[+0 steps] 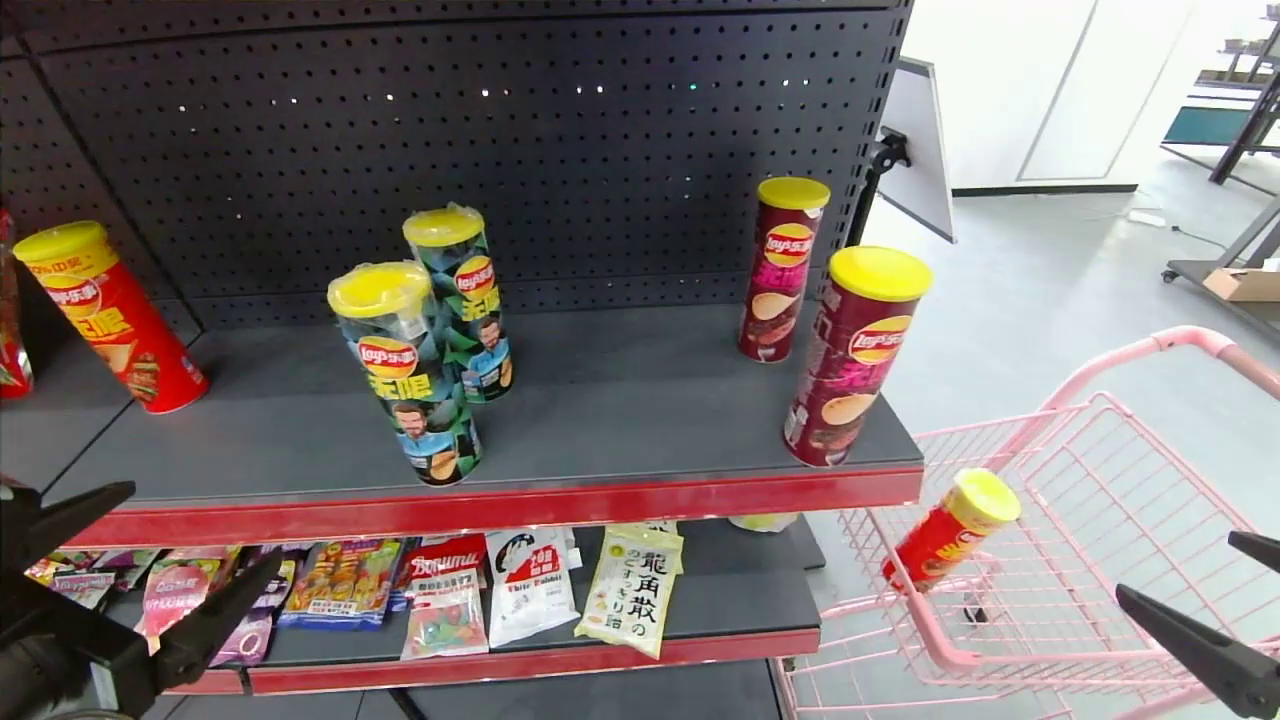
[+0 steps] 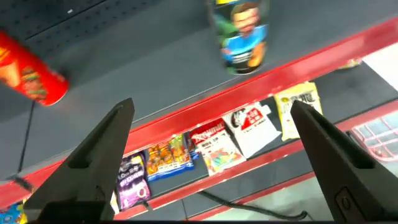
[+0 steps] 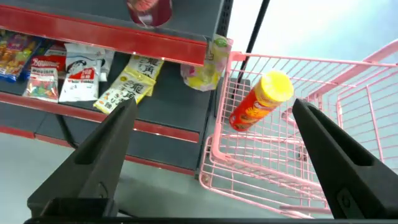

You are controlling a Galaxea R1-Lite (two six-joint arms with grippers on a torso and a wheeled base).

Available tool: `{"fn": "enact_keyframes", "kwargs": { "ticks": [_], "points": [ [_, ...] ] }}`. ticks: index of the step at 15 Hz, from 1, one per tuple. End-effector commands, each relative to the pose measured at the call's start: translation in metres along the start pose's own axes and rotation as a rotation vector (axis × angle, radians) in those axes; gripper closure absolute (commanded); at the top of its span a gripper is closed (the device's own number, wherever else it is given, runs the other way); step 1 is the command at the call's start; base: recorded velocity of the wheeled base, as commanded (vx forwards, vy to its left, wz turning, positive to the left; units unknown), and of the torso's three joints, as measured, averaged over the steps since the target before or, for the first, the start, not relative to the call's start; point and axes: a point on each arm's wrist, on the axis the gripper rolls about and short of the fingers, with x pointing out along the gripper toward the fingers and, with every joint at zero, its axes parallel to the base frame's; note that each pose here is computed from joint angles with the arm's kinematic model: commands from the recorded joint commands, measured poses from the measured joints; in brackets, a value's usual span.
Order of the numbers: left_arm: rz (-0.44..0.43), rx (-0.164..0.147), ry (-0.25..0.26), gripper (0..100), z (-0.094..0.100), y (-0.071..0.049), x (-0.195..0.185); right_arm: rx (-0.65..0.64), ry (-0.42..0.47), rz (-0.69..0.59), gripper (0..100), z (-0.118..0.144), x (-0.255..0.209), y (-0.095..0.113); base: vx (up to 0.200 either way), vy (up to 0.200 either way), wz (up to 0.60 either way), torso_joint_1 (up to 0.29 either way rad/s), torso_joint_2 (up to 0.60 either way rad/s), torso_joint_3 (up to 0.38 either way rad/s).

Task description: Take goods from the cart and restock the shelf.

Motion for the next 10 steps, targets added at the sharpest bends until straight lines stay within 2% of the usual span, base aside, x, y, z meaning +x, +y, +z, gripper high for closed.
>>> {"fn": "enact_keyframes", "kwargs": {
  "ticks": [1, 10],
  "points": [
    [0.0, 0.009, -0.015, 0, 0.001, 0.001, -0.003, 0.001, 0.009, 0.001, 0, -0.005, 0.0, 0.001, 0.0, 0.0, 0.0, 0.0, 0.0, 0.0],
    [0.007, 0.003, -0.076, 0, -0.011, 0.001, -0.025, 0.004, 0.021, -0.006, 0, -0.006, 0.001, 0.0, 0.0, 0.0, -0.6, 0.0, 0.0, 0.001]
  ]
}}
